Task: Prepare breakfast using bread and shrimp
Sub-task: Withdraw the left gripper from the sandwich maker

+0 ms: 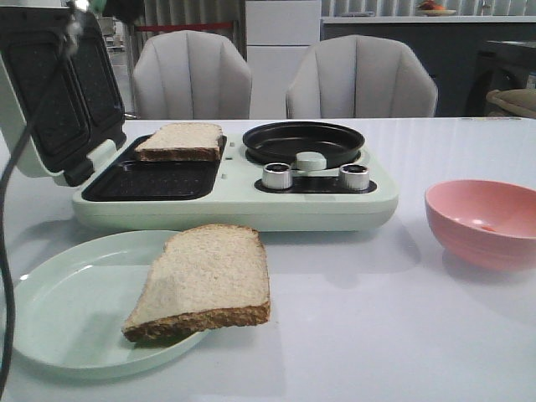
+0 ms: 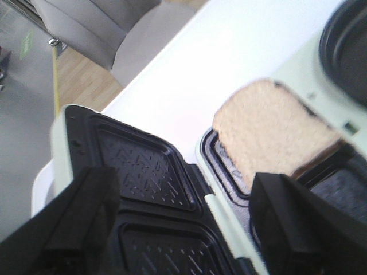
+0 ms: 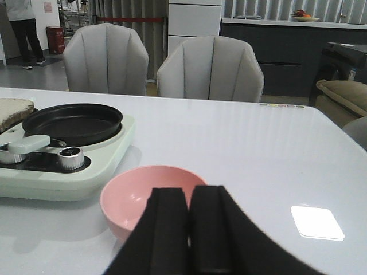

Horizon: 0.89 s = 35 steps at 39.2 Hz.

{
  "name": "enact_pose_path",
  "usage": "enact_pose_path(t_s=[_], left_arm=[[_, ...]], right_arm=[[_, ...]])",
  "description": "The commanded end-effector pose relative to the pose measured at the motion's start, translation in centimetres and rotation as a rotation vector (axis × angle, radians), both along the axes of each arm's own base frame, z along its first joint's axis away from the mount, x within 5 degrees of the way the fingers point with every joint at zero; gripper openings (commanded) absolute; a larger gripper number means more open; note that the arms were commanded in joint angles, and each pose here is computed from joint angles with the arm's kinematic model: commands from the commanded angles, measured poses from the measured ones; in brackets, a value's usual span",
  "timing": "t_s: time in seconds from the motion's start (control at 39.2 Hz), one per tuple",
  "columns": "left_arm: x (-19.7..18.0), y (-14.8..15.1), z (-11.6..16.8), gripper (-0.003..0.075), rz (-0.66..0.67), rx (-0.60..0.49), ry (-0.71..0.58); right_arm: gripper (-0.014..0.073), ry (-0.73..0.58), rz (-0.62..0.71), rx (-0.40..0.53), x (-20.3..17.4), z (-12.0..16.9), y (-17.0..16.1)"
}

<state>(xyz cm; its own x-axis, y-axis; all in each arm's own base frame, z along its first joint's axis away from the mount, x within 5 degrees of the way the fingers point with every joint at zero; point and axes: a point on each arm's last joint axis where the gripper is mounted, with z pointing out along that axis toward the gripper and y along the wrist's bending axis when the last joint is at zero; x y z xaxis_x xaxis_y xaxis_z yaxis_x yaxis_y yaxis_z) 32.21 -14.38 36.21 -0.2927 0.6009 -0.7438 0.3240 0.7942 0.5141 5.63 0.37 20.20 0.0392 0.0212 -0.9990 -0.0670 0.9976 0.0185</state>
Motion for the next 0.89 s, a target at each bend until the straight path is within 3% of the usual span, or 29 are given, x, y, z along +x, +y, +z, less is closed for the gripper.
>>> enact_pose_path(t_s=[0.0, 0.18, 0.36, 0.72, 0.87], left_arm=[[-3.1, 0.8, 4.7, 0.0532, -0.058, -0.145, -0.074], [-7.2, 2.5, 7.1, 0.0532, -0.126, -0.297, -0.029], [-11.3, 4.3, 7.3, 0.0532, -0.135, -0.380, -0.034], [-20.6, 8.2, 4.5, 0.0532, -0.186, -0.607, -0.054], [-24.0, 10.0, 2.3, 0.0532, -0.201, -0.637, -0.097]], right_arm=[[0.0153, -0.116, 0.000, -0.011, -0.3, 1.4, 0.0], [0.0153, -0.116, 0.000, -0.011, -0.3, 1.4, 0.0], [0.0153, -0.116, 0.000, -0.011, -0.3, 1.4, 0.0], [0.0153, -0.116, 0.000, -0.011, -0.3, 1.4, 0.0], [0.0153, -0.116, 0.000, -0.011, -0.3, 1.4, 0.0]])
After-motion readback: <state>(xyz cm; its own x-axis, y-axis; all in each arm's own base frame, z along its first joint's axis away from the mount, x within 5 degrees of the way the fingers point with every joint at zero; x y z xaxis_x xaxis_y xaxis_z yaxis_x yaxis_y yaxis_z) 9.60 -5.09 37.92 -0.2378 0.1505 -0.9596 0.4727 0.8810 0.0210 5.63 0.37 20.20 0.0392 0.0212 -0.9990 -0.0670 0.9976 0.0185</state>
